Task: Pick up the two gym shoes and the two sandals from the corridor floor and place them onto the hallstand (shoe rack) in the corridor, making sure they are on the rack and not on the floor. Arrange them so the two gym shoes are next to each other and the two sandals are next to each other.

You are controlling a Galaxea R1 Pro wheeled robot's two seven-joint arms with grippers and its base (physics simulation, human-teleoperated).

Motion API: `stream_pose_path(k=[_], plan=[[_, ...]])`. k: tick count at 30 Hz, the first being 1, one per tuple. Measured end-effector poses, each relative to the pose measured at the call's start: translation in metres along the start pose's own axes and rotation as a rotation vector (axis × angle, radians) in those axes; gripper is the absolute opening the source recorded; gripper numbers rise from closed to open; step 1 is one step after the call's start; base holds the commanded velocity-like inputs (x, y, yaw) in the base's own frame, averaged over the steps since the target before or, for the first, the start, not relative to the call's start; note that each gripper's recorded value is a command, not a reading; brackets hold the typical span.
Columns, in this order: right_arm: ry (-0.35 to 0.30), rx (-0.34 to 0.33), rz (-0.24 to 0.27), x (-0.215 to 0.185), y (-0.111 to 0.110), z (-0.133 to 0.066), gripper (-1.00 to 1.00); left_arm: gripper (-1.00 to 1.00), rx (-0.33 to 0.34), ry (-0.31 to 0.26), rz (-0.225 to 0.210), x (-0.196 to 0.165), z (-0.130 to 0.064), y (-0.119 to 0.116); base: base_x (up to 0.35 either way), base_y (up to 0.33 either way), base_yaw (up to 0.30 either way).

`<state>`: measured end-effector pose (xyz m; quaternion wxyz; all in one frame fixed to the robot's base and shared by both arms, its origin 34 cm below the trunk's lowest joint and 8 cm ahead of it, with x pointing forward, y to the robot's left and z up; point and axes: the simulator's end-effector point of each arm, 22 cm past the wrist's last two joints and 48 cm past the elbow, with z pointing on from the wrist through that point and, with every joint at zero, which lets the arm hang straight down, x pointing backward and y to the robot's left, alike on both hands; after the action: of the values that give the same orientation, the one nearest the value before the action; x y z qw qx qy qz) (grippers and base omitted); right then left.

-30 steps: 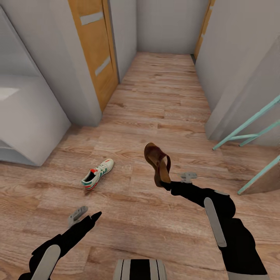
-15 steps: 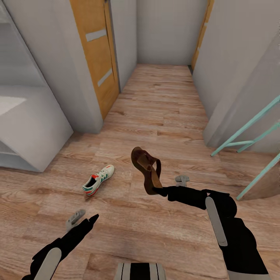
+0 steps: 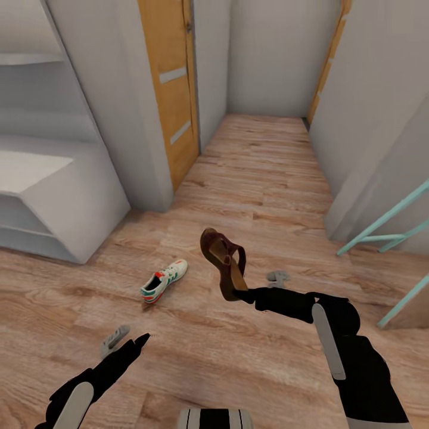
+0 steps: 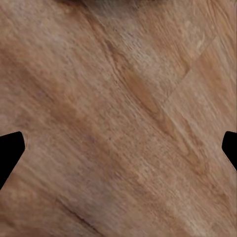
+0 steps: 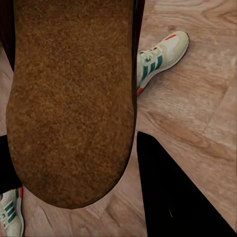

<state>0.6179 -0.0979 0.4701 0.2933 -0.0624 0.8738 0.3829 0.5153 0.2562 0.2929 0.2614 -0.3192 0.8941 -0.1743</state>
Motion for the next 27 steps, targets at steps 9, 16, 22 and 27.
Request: stream_pose_path(k=[9,16,22,27], plan=[[-0.02,0.175,-0.026,-0.01,-0.025,-0.01,-1.0,1.0,-0.015,-0.049,-0.035,-0.02,-0.009,0.01,0.0,0.0,0.288],[-0.084,0.214,-0.152,-0.027,-0.006,-0.003,-1.0,1.0,-0.032,-0.118,-0.055,-0.037,-0.015,0.014,0.0,0.0,0.289],[-0.173,0.243,-0.305,-0.02,0.024,0.012,-1.0,1.0,-0.042,-0.146,-0.06,-0.045,-0.021,0.014,0.0,0.0,0.287],[-0.294,0.387,-0.462,-0.018,0.035,0.011,-1.0,1.0,-0.034,-0.16,-0.059,-0.05,-0.026,0.009,0.0,0.0,0.281]])
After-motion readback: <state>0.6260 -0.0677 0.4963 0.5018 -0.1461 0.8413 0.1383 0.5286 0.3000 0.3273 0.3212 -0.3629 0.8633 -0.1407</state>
